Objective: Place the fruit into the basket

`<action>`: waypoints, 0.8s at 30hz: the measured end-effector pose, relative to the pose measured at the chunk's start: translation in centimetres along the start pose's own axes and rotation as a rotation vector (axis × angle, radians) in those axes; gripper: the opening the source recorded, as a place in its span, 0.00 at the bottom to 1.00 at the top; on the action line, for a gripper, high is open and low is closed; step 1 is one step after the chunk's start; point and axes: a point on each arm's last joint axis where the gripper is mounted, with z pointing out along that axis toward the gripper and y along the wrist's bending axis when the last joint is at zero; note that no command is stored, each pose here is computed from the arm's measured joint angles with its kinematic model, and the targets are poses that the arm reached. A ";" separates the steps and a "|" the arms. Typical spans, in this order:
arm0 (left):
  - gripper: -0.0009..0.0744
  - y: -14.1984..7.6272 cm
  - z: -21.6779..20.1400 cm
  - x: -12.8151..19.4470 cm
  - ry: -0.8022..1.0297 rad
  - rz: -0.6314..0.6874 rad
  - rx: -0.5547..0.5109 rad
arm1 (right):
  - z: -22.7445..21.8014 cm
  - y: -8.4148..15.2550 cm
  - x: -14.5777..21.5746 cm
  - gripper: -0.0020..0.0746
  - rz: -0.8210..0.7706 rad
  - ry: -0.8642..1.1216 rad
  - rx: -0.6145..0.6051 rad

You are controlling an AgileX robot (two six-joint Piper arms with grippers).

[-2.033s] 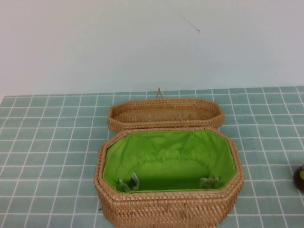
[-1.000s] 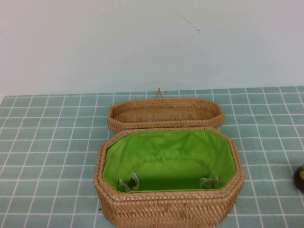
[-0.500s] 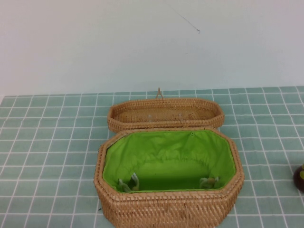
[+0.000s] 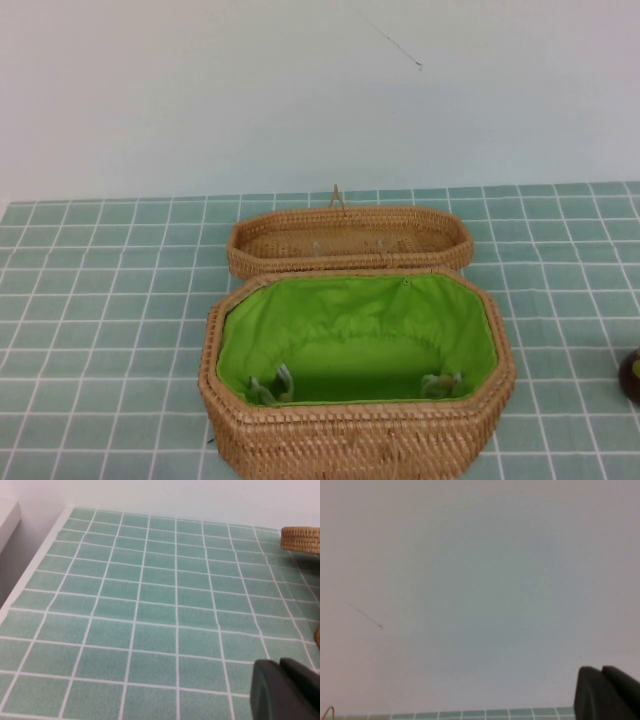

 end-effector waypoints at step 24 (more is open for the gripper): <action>0.01 0.0 0.0 0.0 0.000 0.000 0.000 | 7.1 0.2 1.4 0.02 -0.084 0.275 0.000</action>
